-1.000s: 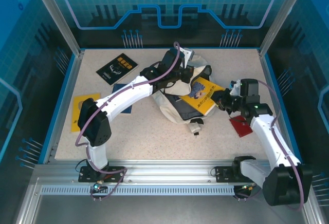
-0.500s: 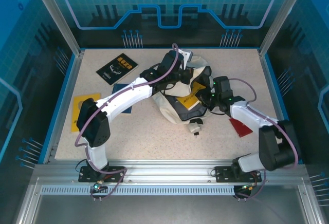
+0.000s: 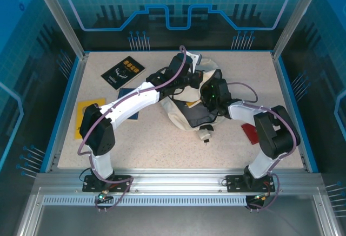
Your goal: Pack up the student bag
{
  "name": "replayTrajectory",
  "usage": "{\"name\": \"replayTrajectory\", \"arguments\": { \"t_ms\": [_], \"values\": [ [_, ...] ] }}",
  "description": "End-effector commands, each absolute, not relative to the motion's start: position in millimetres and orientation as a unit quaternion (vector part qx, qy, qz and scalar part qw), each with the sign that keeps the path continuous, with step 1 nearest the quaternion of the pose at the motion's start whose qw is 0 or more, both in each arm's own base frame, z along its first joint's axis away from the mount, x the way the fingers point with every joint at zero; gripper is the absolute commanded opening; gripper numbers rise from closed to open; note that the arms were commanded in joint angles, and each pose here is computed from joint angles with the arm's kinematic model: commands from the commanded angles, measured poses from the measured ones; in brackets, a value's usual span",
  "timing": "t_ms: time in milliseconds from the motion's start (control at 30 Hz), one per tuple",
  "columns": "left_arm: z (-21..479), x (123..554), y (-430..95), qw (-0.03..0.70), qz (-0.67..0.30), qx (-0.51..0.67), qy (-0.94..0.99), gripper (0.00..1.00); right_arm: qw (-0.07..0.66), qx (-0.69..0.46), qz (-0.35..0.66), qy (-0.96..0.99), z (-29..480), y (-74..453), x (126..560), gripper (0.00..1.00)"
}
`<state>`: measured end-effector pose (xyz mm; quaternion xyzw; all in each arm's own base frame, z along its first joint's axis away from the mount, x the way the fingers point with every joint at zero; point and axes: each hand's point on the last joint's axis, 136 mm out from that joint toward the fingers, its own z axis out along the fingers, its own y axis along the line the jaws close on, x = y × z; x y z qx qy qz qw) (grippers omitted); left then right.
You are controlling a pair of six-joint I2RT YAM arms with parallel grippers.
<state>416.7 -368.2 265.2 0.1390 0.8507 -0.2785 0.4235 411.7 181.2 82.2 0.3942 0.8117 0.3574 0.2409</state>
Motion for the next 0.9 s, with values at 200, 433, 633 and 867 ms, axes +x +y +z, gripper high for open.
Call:
{"name": "replayTrajectory", "arguments": {
  "t_ms": [200,433,633,867],
  "values": [
    [307.5,413.7,-366.7,0.459,-0.31,0.127,0.823,0.0,0.264,0.358,0.39,0.806,90.3,198.7,444.0,0.42],
    [298.6,414.0,-363.2,0.455,-0.298,0.127,0.83,0.0,0.187,0.344,0.449,0.803,85.8,201.8,417.3,0.6],
    [295.4,413.8,-364.6,0.453,-0.302,0.126,0.829,0.0,0.154,0.334,0.458,0.809,78.0,207.1,413.8,0.34],
    [292.5,412.5,-363.9,0.447,-0.301,0.126,0.833,0.0,0.141,0.316,0.484,0.804,78.5,229.7,427.0,0.2]
  ]
}}
